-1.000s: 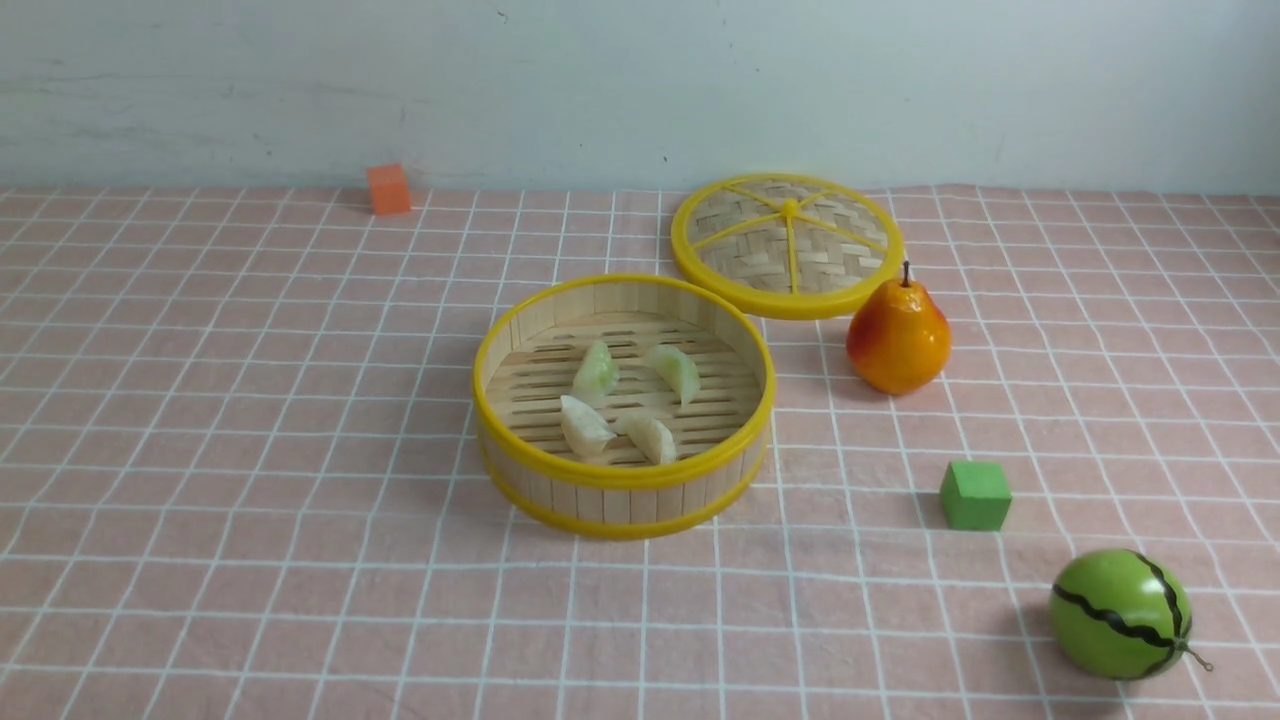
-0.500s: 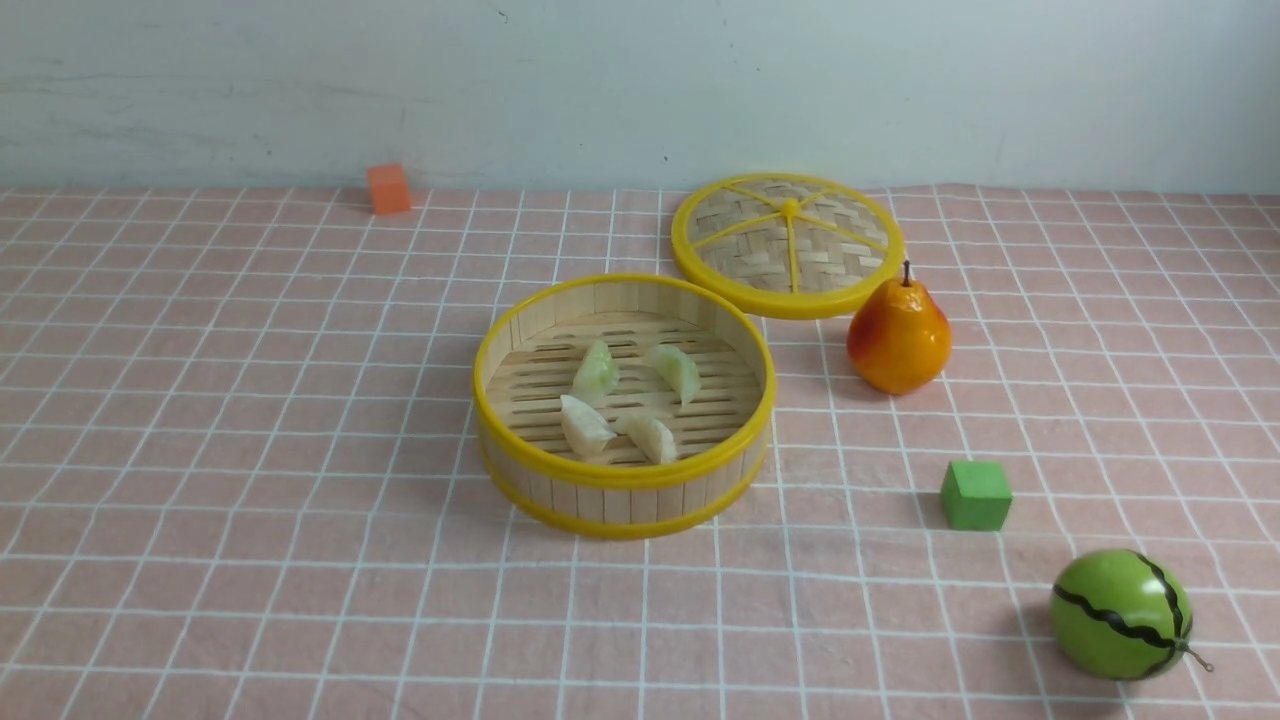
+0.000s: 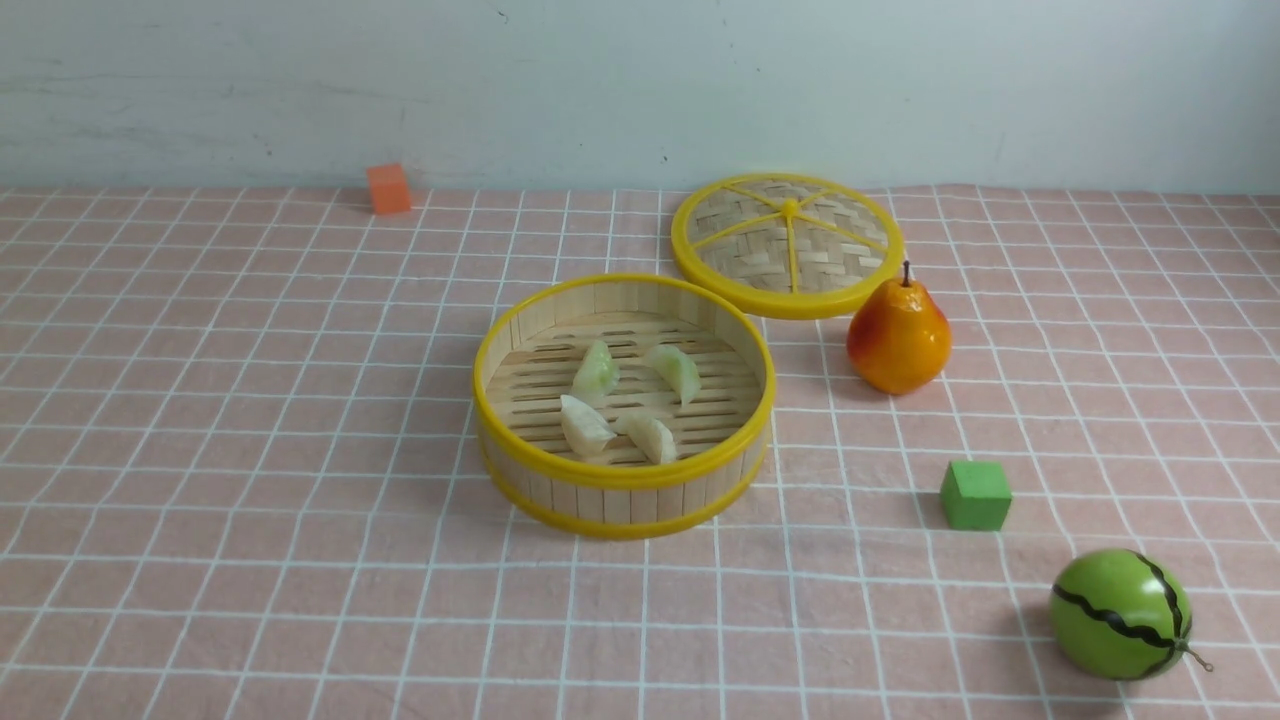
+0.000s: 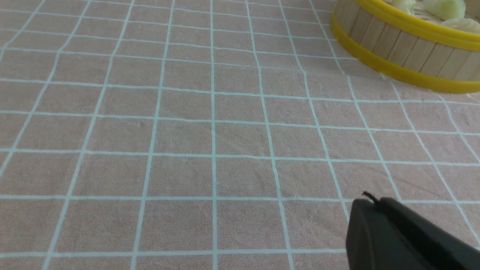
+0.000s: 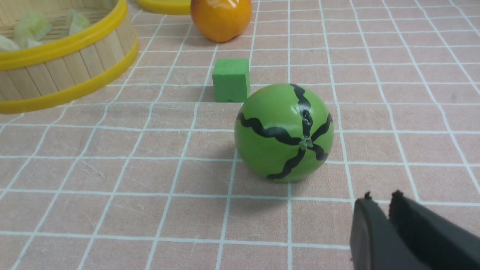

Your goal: Put the dumplings into the steamer on the table with the pink tablecloth.

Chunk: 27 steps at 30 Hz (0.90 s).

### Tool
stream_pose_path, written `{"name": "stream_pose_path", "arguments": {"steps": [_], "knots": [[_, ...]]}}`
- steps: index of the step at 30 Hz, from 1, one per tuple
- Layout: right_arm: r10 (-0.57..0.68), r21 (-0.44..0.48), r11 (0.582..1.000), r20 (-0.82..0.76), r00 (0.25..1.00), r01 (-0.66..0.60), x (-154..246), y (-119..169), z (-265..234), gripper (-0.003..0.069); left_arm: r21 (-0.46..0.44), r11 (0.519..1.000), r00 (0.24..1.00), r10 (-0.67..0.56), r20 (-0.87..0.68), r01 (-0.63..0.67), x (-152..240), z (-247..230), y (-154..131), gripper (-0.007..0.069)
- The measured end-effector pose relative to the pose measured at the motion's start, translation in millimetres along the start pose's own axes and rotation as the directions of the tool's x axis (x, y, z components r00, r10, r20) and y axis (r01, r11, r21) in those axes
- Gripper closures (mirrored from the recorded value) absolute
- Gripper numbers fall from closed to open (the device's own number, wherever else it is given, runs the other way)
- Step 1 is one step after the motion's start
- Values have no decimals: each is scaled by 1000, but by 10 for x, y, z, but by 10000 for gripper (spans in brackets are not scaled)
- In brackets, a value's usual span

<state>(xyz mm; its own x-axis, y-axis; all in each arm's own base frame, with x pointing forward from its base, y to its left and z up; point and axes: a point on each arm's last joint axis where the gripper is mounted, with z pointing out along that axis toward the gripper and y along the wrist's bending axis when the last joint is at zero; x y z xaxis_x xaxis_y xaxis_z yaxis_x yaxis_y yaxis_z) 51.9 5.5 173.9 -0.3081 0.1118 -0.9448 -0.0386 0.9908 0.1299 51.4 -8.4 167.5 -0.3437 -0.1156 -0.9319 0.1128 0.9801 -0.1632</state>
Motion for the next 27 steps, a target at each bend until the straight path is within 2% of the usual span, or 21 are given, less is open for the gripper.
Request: {"name": "stream_pose_path", "arguments": {"steps": [27], "knots": [[0,0,1000,0,1000,0,0,0,0,547,0,1000,1000,0,0,0,0,0,0,630]]}}
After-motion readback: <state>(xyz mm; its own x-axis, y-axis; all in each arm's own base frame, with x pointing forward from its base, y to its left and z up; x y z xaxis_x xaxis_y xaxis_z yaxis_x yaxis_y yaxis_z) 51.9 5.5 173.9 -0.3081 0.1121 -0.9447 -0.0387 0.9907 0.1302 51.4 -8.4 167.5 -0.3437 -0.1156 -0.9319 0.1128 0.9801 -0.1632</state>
